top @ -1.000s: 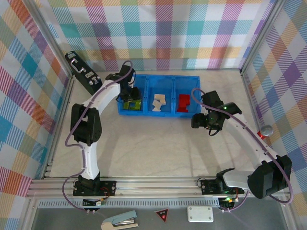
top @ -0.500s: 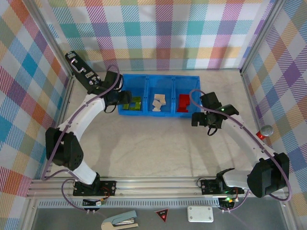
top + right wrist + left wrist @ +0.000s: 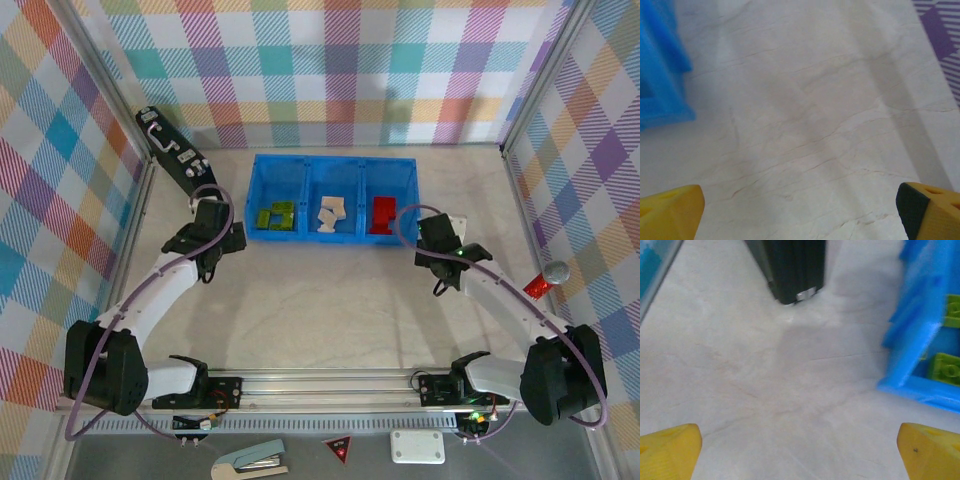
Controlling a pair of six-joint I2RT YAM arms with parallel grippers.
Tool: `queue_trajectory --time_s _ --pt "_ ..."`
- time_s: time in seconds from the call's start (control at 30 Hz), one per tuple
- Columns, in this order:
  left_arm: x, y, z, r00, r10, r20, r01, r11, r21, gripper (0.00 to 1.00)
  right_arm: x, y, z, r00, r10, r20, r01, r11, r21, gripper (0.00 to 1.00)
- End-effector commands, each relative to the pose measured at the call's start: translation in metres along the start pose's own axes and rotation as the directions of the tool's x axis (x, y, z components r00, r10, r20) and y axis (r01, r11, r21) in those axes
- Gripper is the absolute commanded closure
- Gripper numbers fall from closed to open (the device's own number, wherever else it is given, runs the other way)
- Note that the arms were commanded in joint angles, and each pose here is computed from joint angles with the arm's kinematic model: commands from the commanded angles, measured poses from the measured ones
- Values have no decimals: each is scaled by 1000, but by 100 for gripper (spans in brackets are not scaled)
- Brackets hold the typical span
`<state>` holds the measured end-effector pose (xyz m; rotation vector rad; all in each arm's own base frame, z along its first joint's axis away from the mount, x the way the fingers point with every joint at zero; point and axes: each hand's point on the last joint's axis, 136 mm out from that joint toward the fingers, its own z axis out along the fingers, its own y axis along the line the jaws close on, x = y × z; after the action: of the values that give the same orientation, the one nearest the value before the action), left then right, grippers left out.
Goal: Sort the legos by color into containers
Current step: Reset both arms
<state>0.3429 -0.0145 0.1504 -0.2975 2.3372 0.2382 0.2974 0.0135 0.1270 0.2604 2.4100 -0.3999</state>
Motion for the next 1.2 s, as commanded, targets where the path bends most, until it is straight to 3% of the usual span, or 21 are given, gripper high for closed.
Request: queue_trajectory --time_s 0.0,0.13,0.27,0.37,0.5,0.63,0.93,1.17 --pt "-11 32 4 991 -73 113 88 986 -141 0 -21 -13 10 987 86 138 -97 993 73 1" --pt "-4 48 26 989 -83 122 107 971 -214 0 -27 -9 28 978 52 203 -67 996 67 1" --pt "4 46 51 992 -37 119 61 977 -204 0 -35 -4 47 943 51 329 -60 998 17 1" --pt "-3 37 61 977 -16 211 46 990 -137 0 -36 0 60 932 86 352 -72 996 -55 1" --pt "-12 20 64 934 -92 344 83 996 41 0 -51 11 59 891 86 445 -24 989 -143 1" --pt "-10 13 72 927 -80 368 52 995 85 0 -61 19 61 856 94 508 15 978 -206 1" --pt "9 -19 88 931 -40 363 -65 960 272 0 -58 32 73 868 115 483 50 948 -314 1" --pt "9 -20 88 932 -33 362 -72 959 273 0 -52 38 81 864 122 488 73 929 -362 1"
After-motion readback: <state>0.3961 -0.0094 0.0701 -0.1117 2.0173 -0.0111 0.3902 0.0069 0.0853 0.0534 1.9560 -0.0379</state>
